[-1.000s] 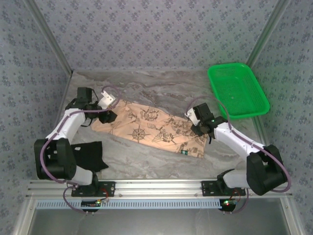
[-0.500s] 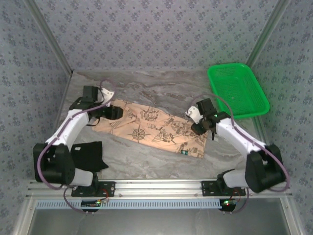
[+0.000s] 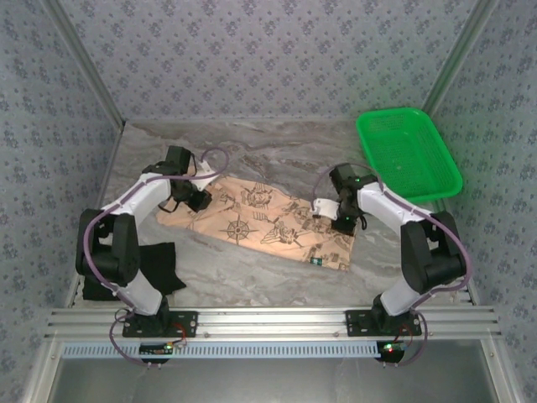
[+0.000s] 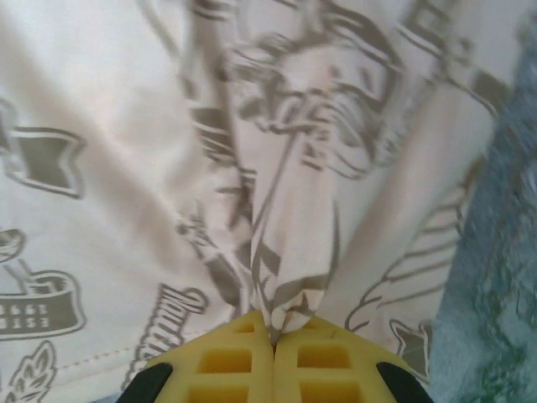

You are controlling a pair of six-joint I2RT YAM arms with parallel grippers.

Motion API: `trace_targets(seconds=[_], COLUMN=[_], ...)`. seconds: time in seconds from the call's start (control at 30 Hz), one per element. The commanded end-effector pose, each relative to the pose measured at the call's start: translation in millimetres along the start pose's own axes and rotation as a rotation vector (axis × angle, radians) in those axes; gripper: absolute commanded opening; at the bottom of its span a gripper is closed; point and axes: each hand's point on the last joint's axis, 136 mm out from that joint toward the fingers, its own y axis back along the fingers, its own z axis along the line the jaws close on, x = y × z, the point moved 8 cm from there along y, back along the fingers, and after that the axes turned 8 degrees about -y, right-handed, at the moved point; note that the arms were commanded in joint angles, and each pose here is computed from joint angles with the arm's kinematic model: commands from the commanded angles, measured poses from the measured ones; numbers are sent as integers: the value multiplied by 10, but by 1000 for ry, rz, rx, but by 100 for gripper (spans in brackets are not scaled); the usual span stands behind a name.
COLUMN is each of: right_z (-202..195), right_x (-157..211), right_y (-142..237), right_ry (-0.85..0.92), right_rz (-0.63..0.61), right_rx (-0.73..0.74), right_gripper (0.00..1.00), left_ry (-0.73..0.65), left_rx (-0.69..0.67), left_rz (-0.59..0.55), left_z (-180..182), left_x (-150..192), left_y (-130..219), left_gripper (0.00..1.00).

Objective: Fold the inside-out t-shirt

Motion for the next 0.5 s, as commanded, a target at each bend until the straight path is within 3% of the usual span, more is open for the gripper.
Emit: trace_targets(seconds=[0.0, 0.1, 0.17, 0.27, 0.3, 0.37, 0.43, 0.47], right_z=[172, 325, 452, 612, 592, 517, 439, 418], right_x=[14, 68, 142, 269, 308, 335, 312, 283], right_y=[136, 167, 112, -12, -42, -25, 60, 113], right_ry=[181, 249, 274, 244, 218, 157, 93, 70], right_rz=[16, 62, 144, 250, 291, 334, 313, 275], right_rx=[43, 26, -20, -110, -104, -98, -68, -49], right_gripper=[4, 6, 13, 32, 33, 32, 33, 33], left_ry=[-90, -89, -64, 43, 113, 261, 489, 570], left_rx=[28, 51, 45, 33, 36, 93, 109, 133], left_rz=[43, 63, 49, -14, -40, -101, -168, -180], left_z=[-25, -49, -58, -44, -29, -23, 63, 78], left_x=[38, 108, 130, 133, 136, 137, 104, 109], left_y=[-9, 25, 90, 223, 264, 340, 369, 373], left_gripper=[0, 0, 0, 0, 2, 14, 40, 45])
